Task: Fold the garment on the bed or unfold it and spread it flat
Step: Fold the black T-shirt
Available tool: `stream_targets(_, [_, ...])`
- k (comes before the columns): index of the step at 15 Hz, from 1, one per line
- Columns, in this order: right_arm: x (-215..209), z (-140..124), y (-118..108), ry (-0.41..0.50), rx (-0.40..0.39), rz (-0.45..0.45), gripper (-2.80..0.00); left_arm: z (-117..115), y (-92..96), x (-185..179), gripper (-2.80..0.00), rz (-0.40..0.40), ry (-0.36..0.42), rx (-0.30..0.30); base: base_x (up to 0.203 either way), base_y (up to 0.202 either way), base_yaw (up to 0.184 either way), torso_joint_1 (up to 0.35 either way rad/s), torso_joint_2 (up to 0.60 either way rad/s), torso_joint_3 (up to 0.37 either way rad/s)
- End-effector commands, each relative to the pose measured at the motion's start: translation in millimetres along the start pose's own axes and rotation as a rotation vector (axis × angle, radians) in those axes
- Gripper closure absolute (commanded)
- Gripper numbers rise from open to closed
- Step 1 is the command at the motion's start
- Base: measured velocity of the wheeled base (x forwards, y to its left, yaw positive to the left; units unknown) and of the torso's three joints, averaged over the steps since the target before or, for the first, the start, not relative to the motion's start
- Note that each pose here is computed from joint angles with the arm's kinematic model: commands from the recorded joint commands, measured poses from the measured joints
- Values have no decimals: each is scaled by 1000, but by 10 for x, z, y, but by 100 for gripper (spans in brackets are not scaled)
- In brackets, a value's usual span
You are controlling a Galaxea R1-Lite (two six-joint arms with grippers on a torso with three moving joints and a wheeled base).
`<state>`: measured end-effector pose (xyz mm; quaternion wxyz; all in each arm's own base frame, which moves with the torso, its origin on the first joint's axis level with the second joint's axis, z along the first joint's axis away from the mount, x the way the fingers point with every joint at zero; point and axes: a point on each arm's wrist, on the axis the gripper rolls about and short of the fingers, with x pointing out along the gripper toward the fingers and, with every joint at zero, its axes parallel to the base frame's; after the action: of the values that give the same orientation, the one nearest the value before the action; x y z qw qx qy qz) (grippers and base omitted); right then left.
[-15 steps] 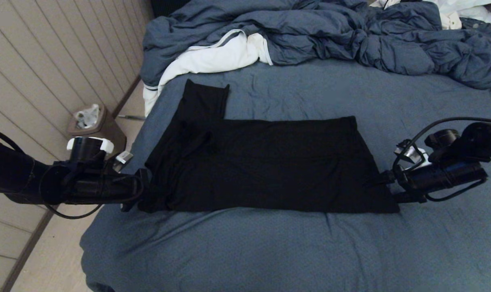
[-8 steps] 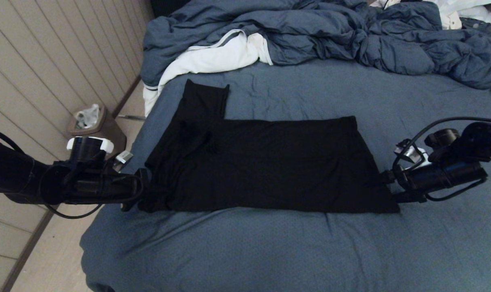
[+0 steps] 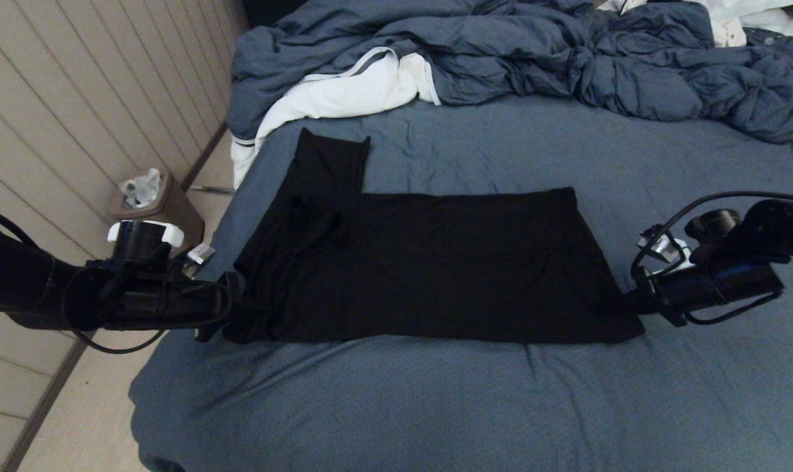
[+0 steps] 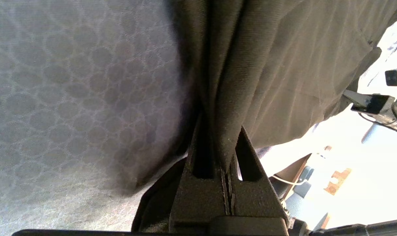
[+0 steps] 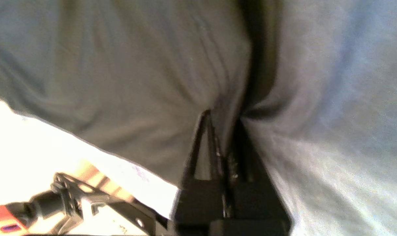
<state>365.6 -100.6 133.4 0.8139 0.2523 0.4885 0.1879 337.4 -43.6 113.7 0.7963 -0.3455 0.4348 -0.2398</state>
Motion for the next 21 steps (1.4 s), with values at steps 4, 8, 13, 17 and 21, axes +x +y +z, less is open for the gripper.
stream_targets(4, [-11,-28,16,6,7,26,0,-43,-77,-46,0,-13,5,2,0,0,0,0,0,0])
stream_targets(8, [-80,-51,58,-4,6,46,0,-73,-207,-87,0,-32,4,-4,0,0,0,0,0,0])
stream_targets(13, [-218,-100,84,-2,15,42,0,-142,-301,-234,0,-26,12,-9,0,0,0,0,0,0])
stream_targets(17, [-287,-165,124,21,5,40,0,-251,-390,-407,0,-2,50,-2,0,0,0,0,0,0])
stream_targets(21, [-335,-206,161,47,2,36,0,-323,-464,-531,0,9,70,6,0,0,0,0,0,0])
